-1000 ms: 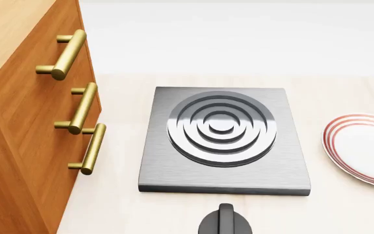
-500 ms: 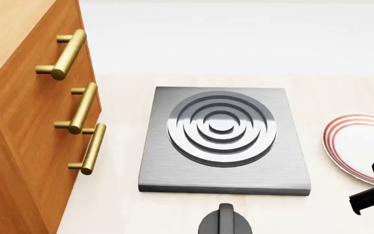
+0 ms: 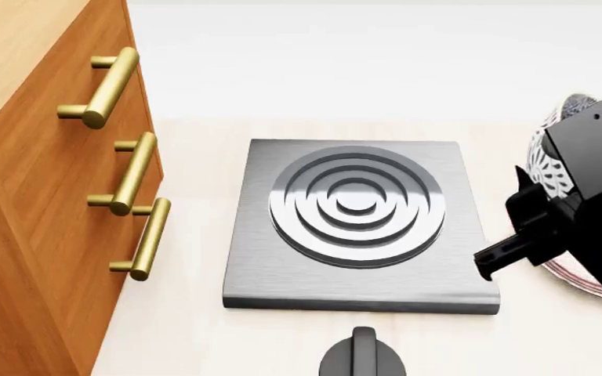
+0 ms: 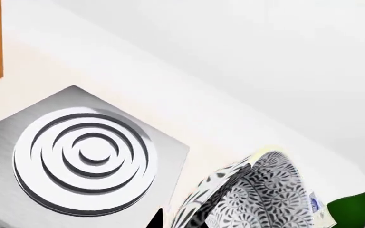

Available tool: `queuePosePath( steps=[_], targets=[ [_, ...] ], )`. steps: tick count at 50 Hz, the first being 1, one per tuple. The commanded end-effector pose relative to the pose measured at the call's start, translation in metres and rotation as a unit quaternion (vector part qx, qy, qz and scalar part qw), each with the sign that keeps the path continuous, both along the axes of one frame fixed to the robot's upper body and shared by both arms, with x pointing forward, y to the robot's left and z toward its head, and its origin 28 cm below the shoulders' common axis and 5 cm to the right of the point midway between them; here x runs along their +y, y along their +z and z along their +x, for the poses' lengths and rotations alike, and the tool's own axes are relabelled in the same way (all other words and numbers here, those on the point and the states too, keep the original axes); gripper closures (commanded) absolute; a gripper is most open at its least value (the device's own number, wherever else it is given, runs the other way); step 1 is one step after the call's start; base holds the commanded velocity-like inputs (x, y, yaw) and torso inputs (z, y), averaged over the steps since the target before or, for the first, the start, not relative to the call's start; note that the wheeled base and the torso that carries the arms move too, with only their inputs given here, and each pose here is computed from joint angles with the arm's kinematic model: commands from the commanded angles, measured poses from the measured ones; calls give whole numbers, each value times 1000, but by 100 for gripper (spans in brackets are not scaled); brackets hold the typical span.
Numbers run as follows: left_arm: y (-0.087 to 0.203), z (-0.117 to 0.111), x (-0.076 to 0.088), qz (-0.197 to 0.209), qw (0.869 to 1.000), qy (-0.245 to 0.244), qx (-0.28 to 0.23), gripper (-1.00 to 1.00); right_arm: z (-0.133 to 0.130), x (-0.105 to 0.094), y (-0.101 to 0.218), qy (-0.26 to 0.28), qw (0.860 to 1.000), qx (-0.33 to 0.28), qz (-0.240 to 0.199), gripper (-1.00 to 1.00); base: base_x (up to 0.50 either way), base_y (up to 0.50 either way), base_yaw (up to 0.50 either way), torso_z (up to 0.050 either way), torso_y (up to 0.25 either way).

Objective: Put the bowl on the stove.

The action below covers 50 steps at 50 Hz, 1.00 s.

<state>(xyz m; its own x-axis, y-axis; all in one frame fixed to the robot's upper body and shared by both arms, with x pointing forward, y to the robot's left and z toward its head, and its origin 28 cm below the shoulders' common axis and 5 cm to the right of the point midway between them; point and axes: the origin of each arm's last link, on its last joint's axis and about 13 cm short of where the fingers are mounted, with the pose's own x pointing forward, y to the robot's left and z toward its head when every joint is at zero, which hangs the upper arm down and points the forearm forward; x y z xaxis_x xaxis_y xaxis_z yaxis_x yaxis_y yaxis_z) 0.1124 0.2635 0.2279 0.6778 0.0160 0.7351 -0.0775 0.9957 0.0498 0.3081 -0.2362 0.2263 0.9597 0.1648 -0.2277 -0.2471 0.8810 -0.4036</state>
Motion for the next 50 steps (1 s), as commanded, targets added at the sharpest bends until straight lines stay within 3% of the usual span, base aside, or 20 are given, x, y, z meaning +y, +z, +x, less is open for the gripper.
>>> queuePosePath(
  steps=[1, 22, 29, 49, 50],
  targets=[
    [1, 2, 1, 6, 1000, 4, -20, -100, 22, 28, 10, 62, 998, -20, 10, 100, 0, 0, 0, 0, 0],
    [2, 2, 1, 6, 1000, 3, -20, -100, 41, 65, 7, 119, 992, -34, 36, 100, 0, 0, 0, 0, 0],
    [1, 3, 1, 5, 1000, 2, -20, -100, 29, 56, 10, 117, 990, -79, 16, 100, 0, 0, 0, 0, 0],
    [1, 3, 1, 5, 1000, 1, -19, -100, 33, 59, 10, 119, 990, -76, 20, 100, 0, 0, 0, 0, 1],
    [1, 3, 0, 6, 1000, 0, -19, -100, 39, 61, 8, 122, 990, -75, 0, 100, 0, 0, 0, 0, 0]
  ],
)
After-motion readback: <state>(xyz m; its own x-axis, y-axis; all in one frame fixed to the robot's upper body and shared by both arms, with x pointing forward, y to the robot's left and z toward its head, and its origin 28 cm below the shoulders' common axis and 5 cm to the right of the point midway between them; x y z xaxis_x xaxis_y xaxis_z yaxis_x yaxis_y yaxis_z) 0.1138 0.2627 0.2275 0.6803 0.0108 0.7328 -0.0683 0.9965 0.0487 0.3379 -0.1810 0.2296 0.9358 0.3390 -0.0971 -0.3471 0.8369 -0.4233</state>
